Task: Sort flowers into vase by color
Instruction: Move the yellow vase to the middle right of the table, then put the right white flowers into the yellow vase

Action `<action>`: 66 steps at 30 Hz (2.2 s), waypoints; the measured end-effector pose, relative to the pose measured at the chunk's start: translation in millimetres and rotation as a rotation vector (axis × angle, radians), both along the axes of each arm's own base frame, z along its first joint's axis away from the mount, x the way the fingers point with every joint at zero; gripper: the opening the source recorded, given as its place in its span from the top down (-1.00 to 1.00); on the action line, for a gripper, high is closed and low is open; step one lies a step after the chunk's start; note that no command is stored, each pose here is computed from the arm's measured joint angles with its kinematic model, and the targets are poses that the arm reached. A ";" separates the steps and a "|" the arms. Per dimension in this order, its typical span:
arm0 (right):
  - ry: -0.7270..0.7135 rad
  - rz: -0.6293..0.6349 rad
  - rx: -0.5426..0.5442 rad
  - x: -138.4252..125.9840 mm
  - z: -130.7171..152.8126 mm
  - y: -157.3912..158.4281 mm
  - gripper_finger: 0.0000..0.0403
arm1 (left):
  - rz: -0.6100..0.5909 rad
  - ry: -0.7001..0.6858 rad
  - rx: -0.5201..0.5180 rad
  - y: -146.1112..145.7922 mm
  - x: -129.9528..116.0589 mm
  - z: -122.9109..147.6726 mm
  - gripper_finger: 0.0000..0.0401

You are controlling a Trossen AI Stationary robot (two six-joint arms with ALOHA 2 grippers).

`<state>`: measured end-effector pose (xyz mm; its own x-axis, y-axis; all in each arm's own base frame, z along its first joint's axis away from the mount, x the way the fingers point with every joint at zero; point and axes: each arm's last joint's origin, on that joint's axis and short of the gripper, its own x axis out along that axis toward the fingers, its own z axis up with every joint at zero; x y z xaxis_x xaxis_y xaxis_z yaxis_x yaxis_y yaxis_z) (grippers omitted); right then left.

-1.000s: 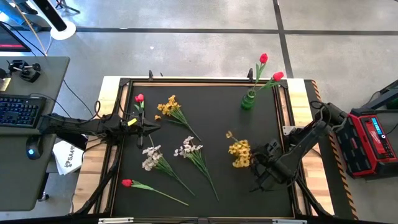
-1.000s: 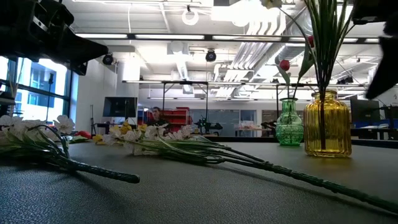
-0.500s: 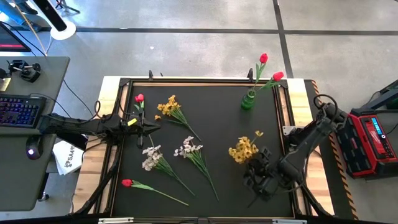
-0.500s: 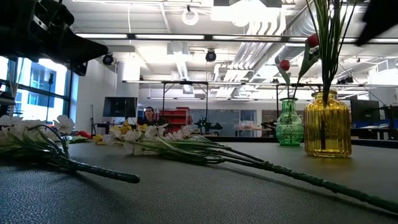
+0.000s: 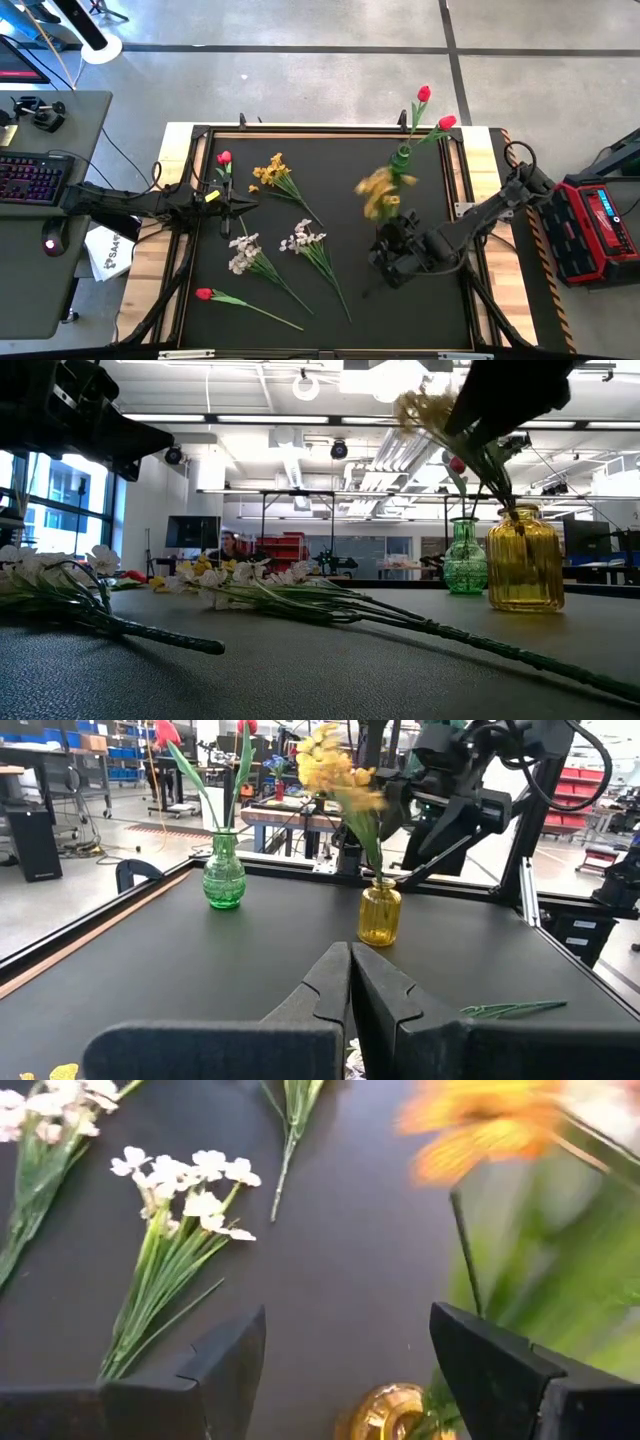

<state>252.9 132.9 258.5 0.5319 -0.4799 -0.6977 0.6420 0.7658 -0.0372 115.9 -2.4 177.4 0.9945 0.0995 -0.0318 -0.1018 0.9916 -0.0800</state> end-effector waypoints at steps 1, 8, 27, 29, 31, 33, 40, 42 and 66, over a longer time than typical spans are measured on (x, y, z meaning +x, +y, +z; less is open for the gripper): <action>0.007 -0.001 0.006 0.8 -0.2 -1.4 -0.32 | 0.001 0.000 0.000 0.0 0.0 0.0 1.00; -0.001 0.005 0.046 4.5 16.1 -0.6 -0.32 | 0.001 -0.001 -0.005 0.0 0.0 0.0 1.00; -0.040 0.558 0.266 49.3 55.1 83.1 -0.32 | 0.001 -0.001 -0.008 0.0 0.0 0.0 1.00; 0.007 0.565 0.243 61.5 33.0 92.5 -0.32 | 0.001 -0.001 -0.008 0.0 0.0 0.0 1.00; 0.068 0.552 0.245 72.2 9.2 98.4 -0.32 | 0.001 0.000 -0.008 0.0 0.0 -0.1 1.00; 0.113 0.508 0.251 79.6 -11.4 101.5 -0.32 | 0.000 0.000 -0.002 0.0 0.0 -0.1 1.00; 0.156 0.292 0.193 92.9 -75.3 112.8 -0.32 | 0.001 0.052 -0.004 0.1 -0.3 -5.2 1.00; 0.124 0.265 0.145 96.8 -86.5 115.4 -0.32 | 0.001 0.075 -0.004 0.0 -0.5 -7.4 1.00; 0.229 0.240 0.042 126.3 -125.3 79.1 0.16 | 0.004 0.102 -0.037 0.1 -0.9 -10.4 1.00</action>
